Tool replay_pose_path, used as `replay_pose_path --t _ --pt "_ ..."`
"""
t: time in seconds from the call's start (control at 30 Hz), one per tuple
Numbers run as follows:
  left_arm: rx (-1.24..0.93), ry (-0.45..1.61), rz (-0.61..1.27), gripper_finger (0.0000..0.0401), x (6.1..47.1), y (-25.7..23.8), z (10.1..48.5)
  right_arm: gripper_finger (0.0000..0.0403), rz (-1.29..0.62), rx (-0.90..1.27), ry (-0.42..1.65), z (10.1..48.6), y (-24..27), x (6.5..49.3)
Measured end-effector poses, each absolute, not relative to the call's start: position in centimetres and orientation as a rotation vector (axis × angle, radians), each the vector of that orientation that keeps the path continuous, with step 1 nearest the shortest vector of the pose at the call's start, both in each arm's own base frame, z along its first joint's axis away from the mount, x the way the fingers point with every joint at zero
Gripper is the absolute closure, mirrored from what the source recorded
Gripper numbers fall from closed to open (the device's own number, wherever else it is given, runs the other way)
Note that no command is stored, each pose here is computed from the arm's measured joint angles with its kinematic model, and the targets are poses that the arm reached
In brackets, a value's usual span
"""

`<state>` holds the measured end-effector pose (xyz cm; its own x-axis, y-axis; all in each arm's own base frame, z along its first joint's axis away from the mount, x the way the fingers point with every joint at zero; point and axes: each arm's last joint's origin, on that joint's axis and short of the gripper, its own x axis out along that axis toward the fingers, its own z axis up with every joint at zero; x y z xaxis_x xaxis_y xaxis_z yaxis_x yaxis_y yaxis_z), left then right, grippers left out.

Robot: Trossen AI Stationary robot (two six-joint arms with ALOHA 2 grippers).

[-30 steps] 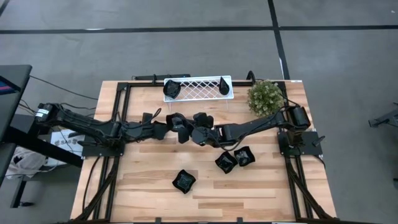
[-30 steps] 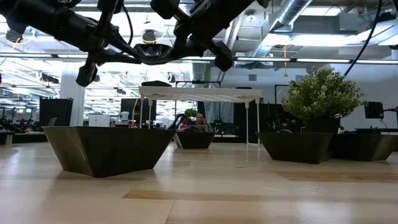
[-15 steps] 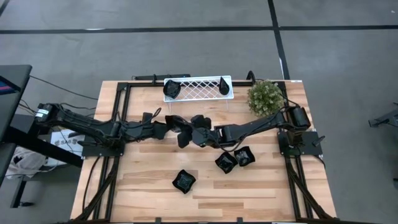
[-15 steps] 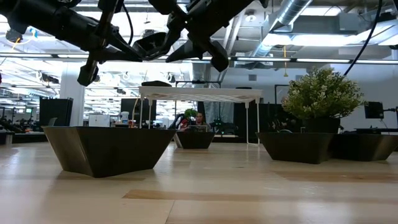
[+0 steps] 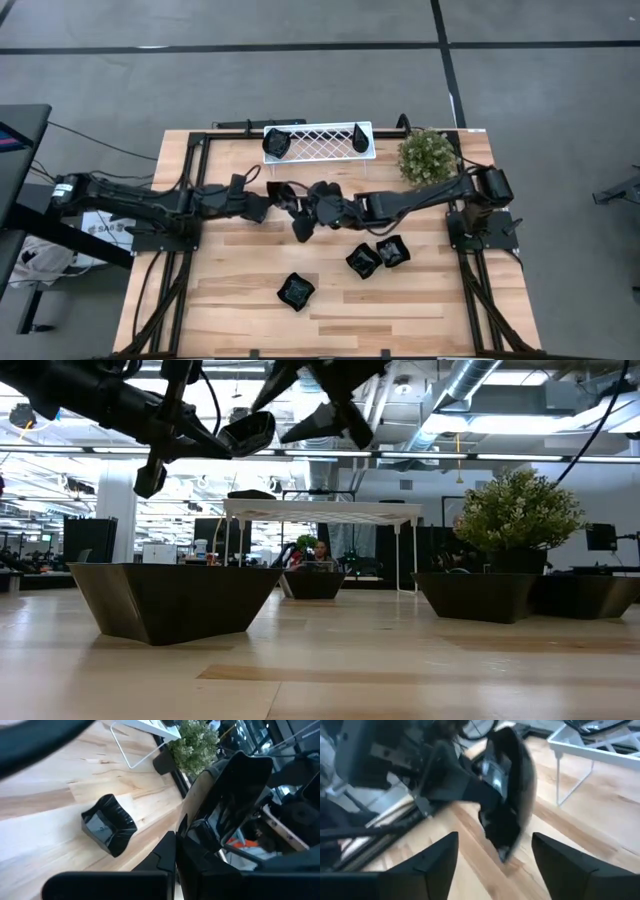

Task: Pick & Place Mini shaped plates
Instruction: Stack the black leaf shaped plate on top of the black leaf shaped plate on the shelf

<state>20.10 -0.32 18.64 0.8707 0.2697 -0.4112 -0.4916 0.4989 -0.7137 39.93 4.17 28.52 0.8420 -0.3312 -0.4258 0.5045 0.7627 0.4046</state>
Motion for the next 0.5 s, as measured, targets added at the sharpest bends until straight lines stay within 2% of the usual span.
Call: replay_pose_path --t 0.23,0.5 --pt "-0.922 0.324 0.450 0.0395 19.5 1.5 18.7 0.0143 -0.492 0.494 0.477 30.2 2.9 37.1" --pt "-0.851 0.375 0.480 0.0396 19.6 3.9 20.5 0.0143 -0.461 0.350 0.453 34.2 2.0 33.7"
